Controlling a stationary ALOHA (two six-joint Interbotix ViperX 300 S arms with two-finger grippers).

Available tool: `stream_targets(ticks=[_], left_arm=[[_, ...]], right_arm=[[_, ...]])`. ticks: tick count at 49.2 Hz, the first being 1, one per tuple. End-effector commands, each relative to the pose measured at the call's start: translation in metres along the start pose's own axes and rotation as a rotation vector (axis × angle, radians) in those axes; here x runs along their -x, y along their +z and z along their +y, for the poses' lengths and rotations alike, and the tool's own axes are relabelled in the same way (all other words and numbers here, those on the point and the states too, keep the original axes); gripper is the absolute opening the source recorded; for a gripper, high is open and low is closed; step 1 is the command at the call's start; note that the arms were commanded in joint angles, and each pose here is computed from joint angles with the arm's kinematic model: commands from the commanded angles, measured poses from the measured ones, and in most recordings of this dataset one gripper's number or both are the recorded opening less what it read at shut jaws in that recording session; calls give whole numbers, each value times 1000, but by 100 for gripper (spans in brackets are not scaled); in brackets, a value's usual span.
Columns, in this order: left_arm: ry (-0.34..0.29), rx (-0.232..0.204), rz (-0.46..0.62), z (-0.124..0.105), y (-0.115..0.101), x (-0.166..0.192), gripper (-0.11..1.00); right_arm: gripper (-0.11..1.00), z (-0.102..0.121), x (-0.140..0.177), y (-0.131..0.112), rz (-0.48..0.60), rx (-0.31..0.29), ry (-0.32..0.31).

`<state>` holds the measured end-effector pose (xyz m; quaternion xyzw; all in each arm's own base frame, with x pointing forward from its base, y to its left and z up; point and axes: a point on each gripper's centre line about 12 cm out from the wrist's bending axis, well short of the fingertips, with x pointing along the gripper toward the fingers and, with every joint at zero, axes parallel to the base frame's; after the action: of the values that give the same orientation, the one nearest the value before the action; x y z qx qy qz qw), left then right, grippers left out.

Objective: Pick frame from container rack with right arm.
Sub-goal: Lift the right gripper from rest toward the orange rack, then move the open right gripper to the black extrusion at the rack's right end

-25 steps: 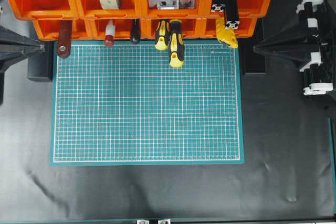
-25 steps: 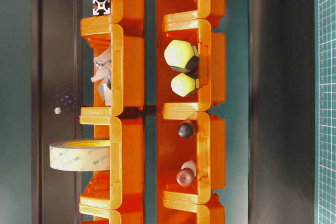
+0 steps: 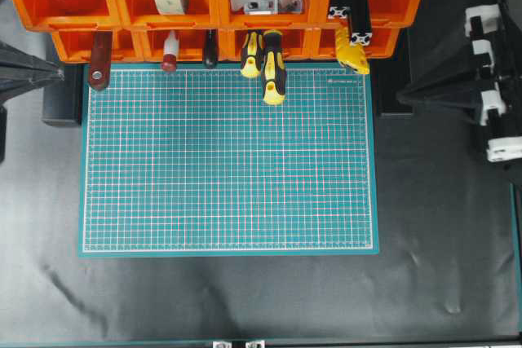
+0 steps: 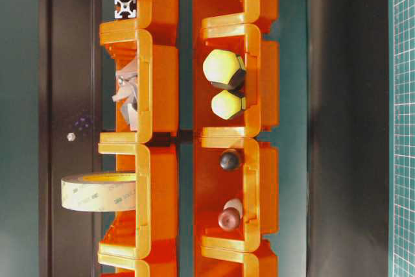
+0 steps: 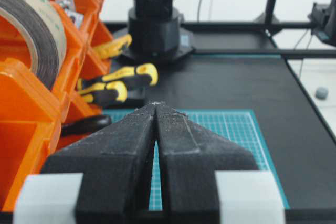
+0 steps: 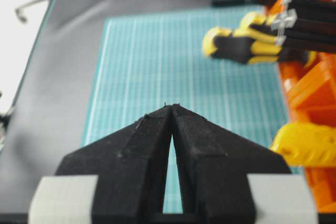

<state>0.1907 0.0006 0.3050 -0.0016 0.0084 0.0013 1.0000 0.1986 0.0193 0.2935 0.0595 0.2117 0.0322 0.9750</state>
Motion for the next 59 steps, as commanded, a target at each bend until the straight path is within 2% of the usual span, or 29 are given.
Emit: stream_targets(ticks=[1, 6, 10, 17, 23, 30, 38, 40, 44, 49, 59], left_arm=[[5, 0, -6, 1, 11, 0, 0], [11, 0, 1, 2, 13, 2, 0], [14, 0, 5, 2, 13, 1, 0], [14, 0, 9, 2, 12, 1, 0], [14, 0, 3, 2, 13, 1, 0], [12, 0, -8, 2, 15, 2, 0], [11, 0, -8, 2, 15, 2, 0], [11, 0, -8, 2, 16, 2, 0], [9, 0, -6, 2, 15, 2, 0], [9, 0, -8, 2, 16, 2, 0], [9, 0, 1, 2, 13, 1, 0]], right_arm=[[1, 12, 7, 21, 88, 12, 28], [2, 24, 8, 35, 201, 40, 50], [2, 31, 5, 49, 303, 65, 46], [2, 36, -9, 70, 435, 132, -5], [2, 40, -27, 83, 529, 248, -83], [2, 46, -43, 96, 665, 429, -243], [2, 52, -61, 102, 788, 652, -526], [2, 56, -65, 103, 809, 721, -617], [2, 64, -69, 106, 810, 806, -742], [2, 70, -71, 104, 812, 874, -832], [2, 73, -74, 87, 838, 953, -883]])
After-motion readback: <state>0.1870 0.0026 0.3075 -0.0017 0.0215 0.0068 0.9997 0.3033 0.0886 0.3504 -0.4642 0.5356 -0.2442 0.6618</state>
